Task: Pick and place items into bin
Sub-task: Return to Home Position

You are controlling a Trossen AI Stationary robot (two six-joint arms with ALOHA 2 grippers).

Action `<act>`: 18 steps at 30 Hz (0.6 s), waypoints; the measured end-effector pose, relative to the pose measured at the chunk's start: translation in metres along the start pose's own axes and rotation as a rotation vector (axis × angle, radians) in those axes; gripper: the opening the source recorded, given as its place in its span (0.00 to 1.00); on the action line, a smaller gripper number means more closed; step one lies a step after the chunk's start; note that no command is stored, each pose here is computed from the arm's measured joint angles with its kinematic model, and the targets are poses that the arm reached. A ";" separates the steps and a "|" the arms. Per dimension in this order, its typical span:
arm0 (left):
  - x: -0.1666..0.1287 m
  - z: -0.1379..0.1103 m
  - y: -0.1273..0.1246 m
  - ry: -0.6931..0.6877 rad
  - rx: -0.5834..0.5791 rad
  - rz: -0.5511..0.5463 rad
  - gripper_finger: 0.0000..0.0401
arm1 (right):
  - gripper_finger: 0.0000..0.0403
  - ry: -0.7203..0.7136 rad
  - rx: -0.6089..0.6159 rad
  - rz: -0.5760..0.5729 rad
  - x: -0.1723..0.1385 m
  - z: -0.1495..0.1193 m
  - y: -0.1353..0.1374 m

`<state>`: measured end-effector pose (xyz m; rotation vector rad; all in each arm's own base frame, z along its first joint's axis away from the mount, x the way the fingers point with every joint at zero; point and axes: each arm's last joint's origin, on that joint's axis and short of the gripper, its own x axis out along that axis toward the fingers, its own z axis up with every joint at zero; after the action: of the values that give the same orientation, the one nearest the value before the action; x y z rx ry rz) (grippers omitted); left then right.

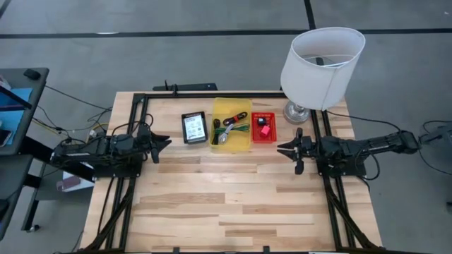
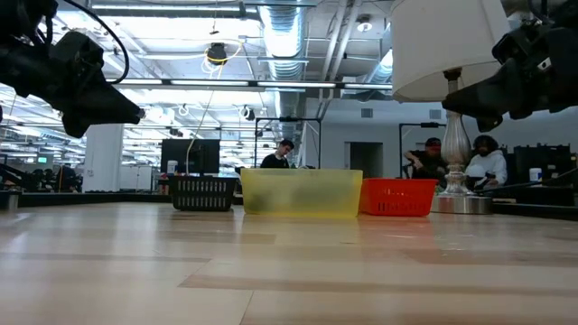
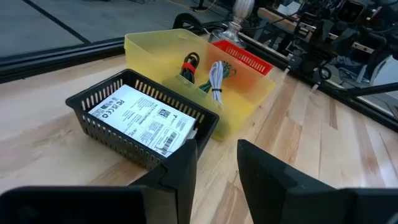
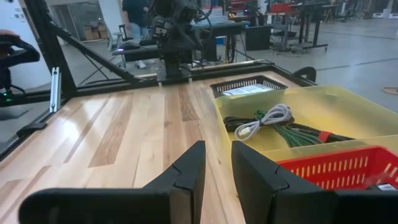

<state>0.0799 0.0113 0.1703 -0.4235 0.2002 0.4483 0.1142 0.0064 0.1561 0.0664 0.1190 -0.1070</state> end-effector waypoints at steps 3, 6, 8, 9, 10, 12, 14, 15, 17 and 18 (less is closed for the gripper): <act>0.000 0.001 0.002 -0.008 -0.006 0.020 0.27 | 0.18 0.000 0.000 0.000 0.000 0.000 0.000; 0.001 0.002 0.004 -0.021 -0.016 0.053 0.27 | 0.18 0.000 0.000 0.000 0.000 0.000 0.000; 0.001 0.003 0.006 -0.029 -0.023 0.075 0.27 | 0.18 0.000 0.000 0.000 0.000 0.000 0.000; 0.002 0.003 0.007 -0.034 -0.027 0.086 0.27 | 0.18 0.000 0.000 0.000 0.000 0.000 0.000; 0.002 0.004 0.008 -0.037 -0.029 0.095 0.27 | 0.18 0.000 0.000 0.000 0.000 0.000 0.000; 0.002 0.004 0.009 -0.043 -0.034 0.111 0.27 | 0.18 0.000 0.000 0.000 0.000 0.000 0.000; 0.002 0.004 0.010 -0.047 -0.037 0.120 0.27 | 0.18 0.000 0.000 0.000 0.000 0.000 0.000; 0.002 0.004 0.010 -0.048 -0.038 0.122 0.27 | 0.18 0.000 0.000 0.000 0.000 0.000 0.000; 0.002 0.005 0.010 -0.048 -0.038 0.123 0.27 | 0.18 0.000 0.000 0.000 0.000 0.000 0.000; 0.002 0.005 0.010 -0.048 -0.038 0.123 0.27 | 0.18 0.000 0.000 0.000 0.000 0.000 0.000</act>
<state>0.0776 0.0221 0.1703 -0.4387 0.1717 0.5835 0.1142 0.0064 0.1560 0.0667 0.1195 -0.1070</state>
